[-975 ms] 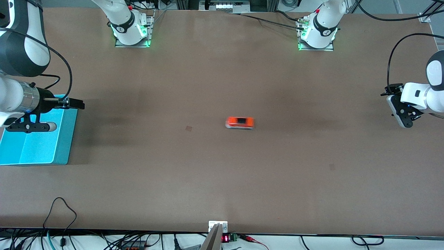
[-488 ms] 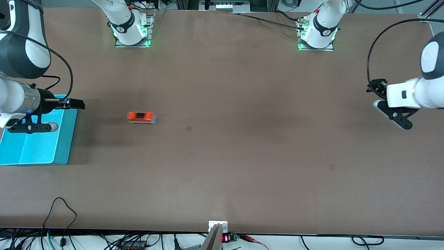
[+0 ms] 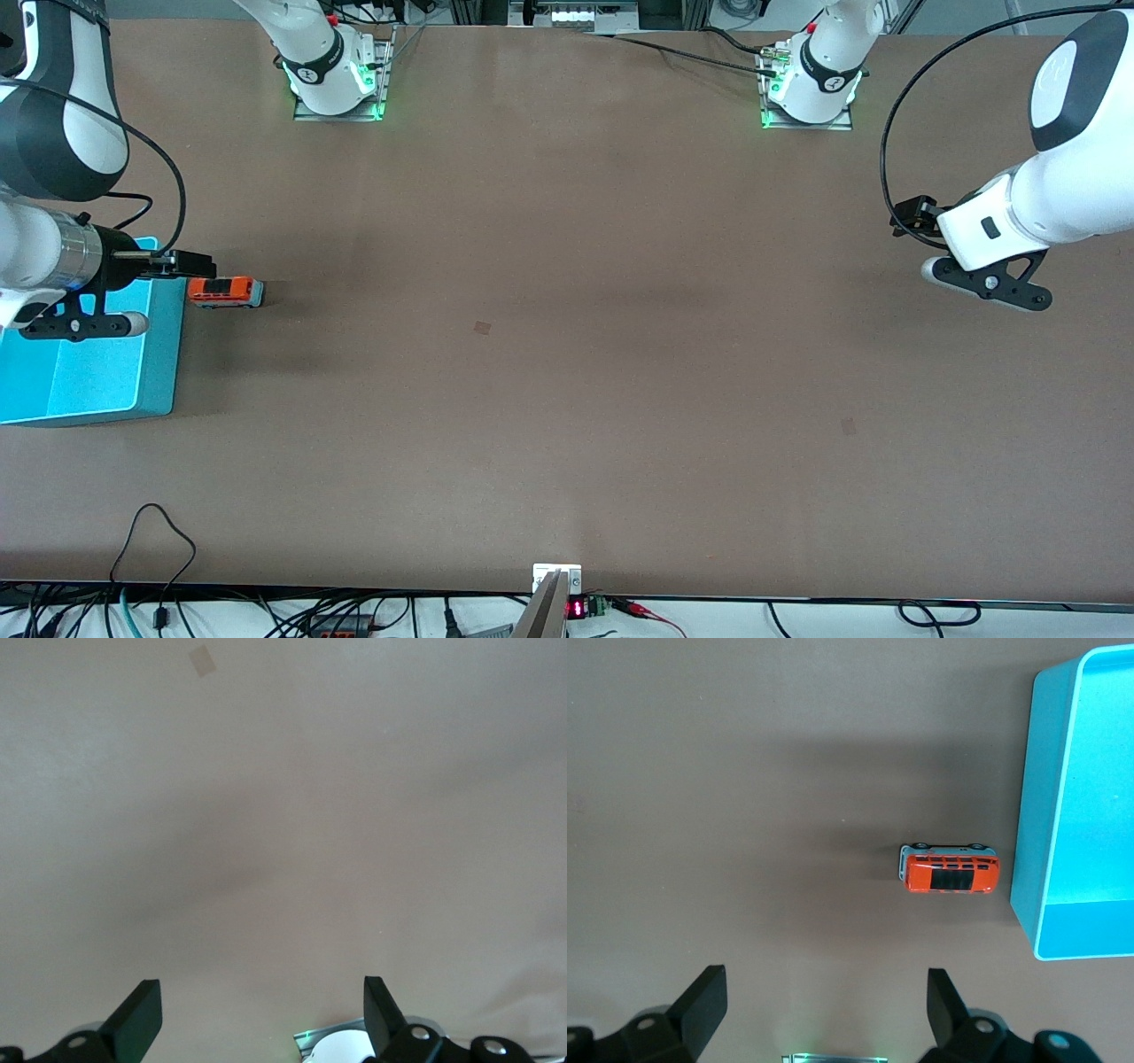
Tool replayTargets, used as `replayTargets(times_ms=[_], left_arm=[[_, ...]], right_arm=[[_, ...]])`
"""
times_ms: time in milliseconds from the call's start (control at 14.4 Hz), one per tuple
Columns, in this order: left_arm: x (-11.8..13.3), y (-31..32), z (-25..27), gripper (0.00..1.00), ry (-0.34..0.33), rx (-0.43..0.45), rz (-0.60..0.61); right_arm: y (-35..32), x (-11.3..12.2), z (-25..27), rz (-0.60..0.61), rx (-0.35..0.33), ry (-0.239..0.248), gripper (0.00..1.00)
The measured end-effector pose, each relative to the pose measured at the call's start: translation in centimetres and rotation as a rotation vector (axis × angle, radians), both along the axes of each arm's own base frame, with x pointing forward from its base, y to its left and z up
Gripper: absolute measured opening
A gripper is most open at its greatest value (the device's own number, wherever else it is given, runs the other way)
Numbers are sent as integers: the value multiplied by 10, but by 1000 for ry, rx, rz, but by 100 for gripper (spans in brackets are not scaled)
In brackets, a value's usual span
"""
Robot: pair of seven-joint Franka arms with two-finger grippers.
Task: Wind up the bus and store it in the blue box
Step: 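Raise the left gripper away while the right gripper approaches the bus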
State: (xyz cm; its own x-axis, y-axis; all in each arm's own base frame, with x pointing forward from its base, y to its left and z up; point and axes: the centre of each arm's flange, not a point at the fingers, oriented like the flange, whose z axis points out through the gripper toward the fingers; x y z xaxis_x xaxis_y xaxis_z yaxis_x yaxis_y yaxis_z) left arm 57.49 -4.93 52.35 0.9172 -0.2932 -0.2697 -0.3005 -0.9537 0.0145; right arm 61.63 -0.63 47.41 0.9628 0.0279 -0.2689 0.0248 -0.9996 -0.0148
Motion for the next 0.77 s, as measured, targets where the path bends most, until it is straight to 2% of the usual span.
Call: replayTargets(times_ms=[348, 557, 766], left_arm=[[8, -3, 13, 100, -57, -14, 39], [17, 0, 16, 100, -108, 9, 184], [18, 8, 22, 100, -180, 27, 244]], right_arm=[[0, 0, 0, 36, 10, -3, 100], [1, -1, -3, 96, 27, 2, 100], [-9, -6, -28, 208, 63, -6, 100]])
